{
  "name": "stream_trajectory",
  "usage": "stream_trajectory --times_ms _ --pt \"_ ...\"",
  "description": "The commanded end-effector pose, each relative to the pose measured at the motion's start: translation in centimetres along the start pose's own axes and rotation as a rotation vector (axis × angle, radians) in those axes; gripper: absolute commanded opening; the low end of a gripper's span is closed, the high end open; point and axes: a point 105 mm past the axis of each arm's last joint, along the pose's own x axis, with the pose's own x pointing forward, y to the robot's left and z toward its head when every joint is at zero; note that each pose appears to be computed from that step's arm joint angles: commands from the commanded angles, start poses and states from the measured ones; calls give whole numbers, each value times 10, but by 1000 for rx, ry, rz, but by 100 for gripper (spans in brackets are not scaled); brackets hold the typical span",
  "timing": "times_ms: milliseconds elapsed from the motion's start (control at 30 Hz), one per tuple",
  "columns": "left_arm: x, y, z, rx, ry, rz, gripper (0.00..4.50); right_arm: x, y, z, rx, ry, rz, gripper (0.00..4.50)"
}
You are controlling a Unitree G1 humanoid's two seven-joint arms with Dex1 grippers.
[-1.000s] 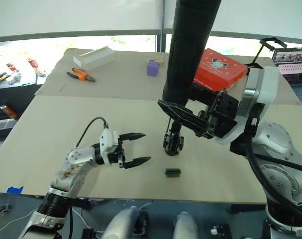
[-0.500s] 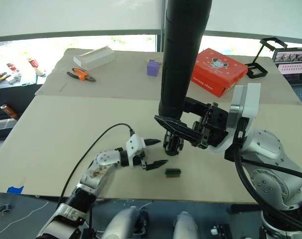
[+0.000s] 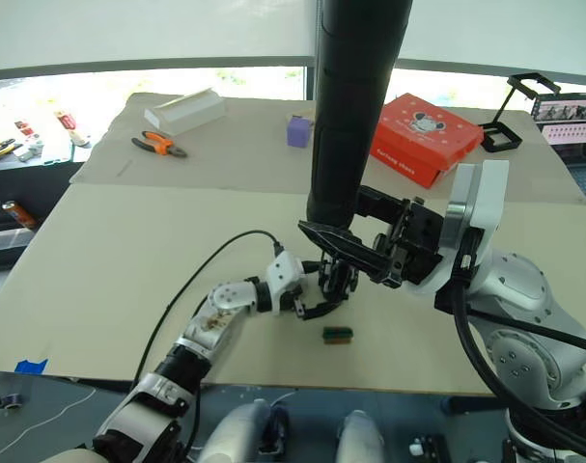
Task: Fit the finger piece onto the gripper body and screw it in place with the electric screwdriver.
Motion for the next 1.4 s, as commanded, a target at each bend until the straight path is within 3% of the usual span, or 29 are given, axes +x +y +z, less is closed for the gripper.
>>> stream_trajectory --times_ms 33,267,367,467,900,1167,1300,1400 --pt "8 -3 1 20 12 -27 446 1 3 19 -79 -42 1 194" --pt "10 1 -2 14 30 -26 446 3 3 21 -85 -39 -7 194" --pt "9 0 -4 8 40 -32 367 3 3 22 -87 -38 -10 194" --pt "6 3 -6 7 44 -34 240 3 3 24 -87 -37 -11 194" --pt "-7 11 -2 75 27 -207 244 2 5 26 -48 -38 11 194" --pt "-4 13 -7 25 33 -188 244 2 9 26 -28 -45 19 194" --pt "-3 10 -5 19 15 -173 434 2 10 27 -21 -49 26 194" --pt "-5 10 -3 34 0 -153 446 2 10 27 -17 -52 30 194"
